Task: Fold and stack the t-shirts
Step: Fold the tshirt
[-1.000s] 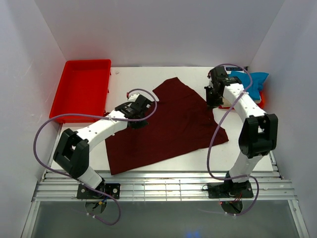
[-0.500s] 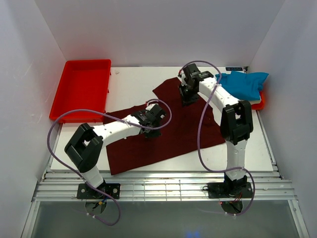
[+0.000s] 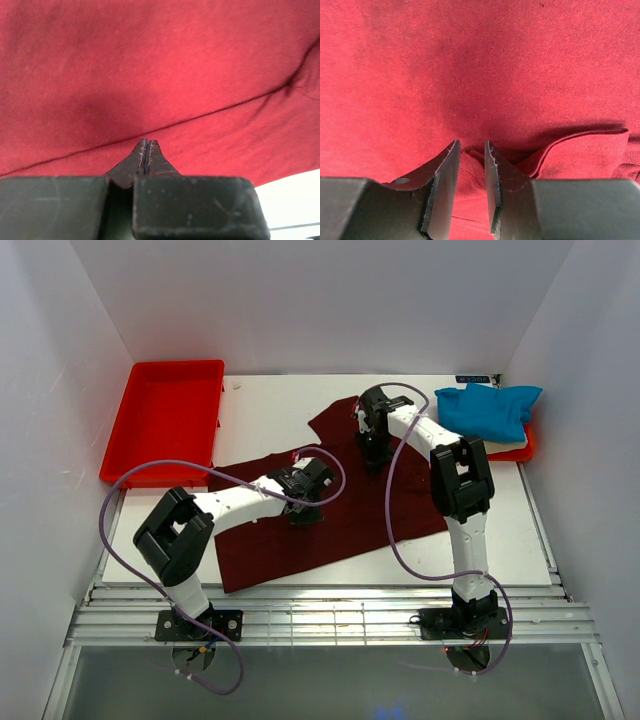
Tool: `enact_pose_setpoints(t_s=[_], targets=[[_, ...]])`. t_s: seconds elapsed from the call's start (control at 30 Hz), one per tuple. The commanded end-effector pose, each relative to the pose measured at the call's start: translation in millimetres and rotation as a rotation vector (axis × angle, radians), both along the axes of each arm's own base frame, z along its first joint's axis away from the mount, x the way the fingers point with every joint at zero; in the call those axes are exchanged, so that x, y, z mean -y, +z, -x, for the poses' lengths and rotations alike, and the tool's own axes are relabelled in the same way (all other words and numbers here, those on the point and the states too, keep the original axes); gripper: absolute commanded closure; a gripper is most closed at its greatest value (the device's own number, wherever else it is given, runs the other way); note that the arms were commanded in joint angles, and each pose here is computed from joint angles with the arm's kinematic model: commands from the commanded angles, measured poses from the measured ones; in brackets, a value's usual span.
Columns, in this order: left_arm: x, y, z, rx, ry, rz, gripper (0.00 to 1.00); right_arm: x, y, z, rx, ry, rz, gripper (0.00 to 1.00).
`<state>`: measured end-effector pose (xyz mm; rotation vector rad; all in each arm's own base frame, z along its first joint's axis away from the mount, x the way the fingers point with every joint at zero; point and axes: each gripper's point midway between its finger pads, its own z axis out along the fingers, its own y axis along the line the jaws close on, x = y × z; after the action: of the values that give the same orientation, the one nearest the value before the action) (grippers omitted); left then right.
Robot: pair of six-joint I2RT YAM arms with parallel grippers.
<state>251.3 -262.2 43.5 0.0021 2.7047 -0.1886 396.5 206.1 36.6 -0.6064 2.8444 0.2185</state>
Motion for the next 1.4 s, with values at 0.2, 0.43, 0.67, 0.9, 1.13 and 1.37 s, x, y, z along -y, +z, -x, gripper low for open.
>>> enact_pose_setpoints(t_s=[0.2,0.43,0.67,0.9,1.13,1.37], targets=[[-7,17,-1,0.047,0.034,0.025,1.0,4,-18,15,-0.046,0.035,0.053,0.67],[-10,16,1,0.048,0.044,0.02,1.0,8,-23,24,-0.049,0.047,0.094,0.67],[-16,16,3,0.055,0.059,0.014,1.0,11,-25,25,-0.048,0.05,0.128,0.92],[-19,14,4,0.054,0.067,0.008,1.0,7,0,22,0.008,0.053,0.137,0.92],[-17,10,5,0.038,0.062,0.007,1.0,-9,44,18,0.09,0.074,0.117,0.92],[-20,9,8,0.038,0.066,0.003,1.0,-19,40,32,0.066,0.111,0.131,0.92]])
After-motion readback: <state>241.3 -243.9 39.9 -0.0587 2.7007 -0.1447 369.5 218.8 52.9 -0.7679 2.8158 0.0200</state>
